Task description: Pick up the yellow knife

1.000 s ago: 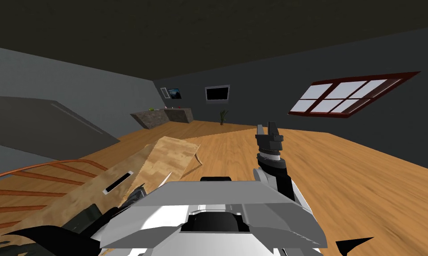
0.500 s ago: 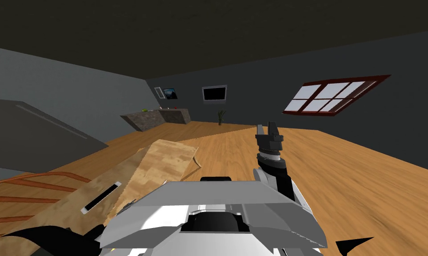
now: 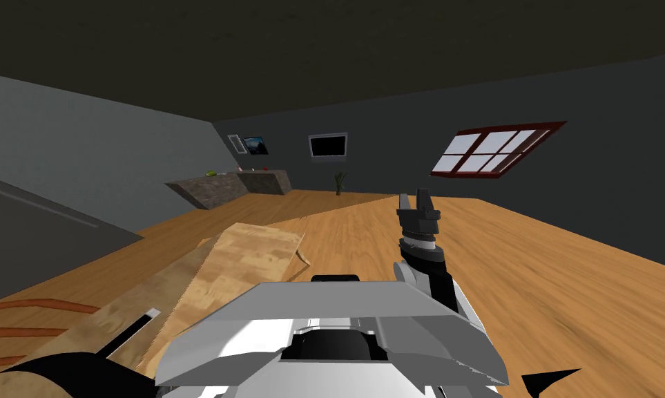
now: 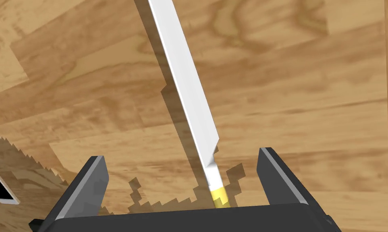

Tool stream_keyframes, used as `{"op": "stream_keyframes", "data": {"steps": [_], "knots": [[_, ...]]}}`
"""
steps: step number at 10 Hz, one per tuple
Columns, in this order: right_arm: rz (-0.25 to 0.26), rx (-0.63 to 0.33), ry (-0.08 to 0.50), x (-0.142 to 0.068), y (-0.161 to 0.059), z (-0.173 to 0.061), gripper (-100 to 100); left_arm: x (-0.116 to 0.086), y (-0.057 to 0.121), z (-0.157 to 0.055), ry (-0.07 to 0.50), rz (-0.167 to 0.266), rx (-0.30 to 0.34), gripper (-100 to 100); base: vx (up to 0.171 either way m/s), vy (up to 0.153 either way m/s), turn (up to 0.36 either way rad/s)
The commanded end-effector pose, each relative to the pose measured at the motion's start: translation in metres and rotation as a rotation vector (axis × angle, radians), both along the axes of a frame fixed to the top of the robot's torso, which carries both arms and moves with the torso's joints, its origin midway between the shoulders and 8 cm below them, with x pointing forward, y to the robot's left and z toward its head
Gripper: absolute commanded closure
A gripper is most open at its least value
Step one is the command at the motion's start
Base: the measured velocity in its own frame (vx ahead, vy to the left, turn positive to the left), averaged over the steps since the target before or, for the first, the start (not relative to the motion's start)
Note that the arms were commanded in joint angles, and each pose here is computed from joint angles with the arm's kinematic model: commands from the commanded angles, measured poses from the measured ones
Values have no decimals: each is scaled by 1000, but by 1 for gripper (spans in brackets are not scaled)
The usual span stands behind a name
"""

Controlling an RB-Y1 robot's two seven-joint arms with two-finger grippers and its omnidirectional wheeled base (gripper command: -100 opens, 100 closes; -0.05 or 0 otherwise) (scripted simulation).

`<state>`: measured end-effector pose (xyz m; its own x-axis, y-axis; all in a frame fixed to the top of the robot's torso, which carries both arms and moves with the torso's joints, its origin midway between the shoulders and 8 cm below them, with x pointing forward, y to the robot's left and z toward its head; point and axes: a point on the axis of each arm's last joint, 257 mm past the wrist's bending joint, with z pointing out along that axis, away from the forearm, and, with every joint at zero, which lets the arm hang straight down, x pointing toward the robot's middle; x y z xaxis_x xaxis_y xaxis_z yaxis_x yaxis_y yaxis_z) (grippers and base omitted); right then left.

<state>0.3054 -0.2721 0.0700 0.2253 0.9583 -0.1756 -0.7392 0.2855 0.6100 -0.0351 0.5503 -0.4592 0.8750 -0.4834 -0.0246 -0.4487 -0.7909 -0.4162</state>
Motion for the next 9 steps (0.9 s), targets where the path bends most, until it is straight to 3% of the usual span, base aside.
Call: {"op": "stream_keyframes", "data": {"steps": [1, 2, 3, 4, 5, 9], "knots": [[0, 0, 0, 0, 0, 0, 0, -28, -9, -12, 38, 66, -60, -100, 80, 22, -106], [0, 0, 0, 0, 0, 0, 0, -51, -16, -16, 62, 117, -101, -100, 120, 49, -197], [0, 0, 0, 0, 0, 0, 0, -52, -17, -16, 65, 119, -104, -100, 88, 46, -58], [0, 0, 0, 0, 0, 0, 0, -74, -25, -20, 88, 170, -147, -100, 75, 28, -84], [0, 0, 0, 0, 0, 0, 0, -74, -25, -20, 88, 170, -147, -100, 52, 18, -52], [0, 0, 0, 0, 0, 0, 0, -145, -59, -27, 154, 351, -288, -100, 98, 48, -118]]}}
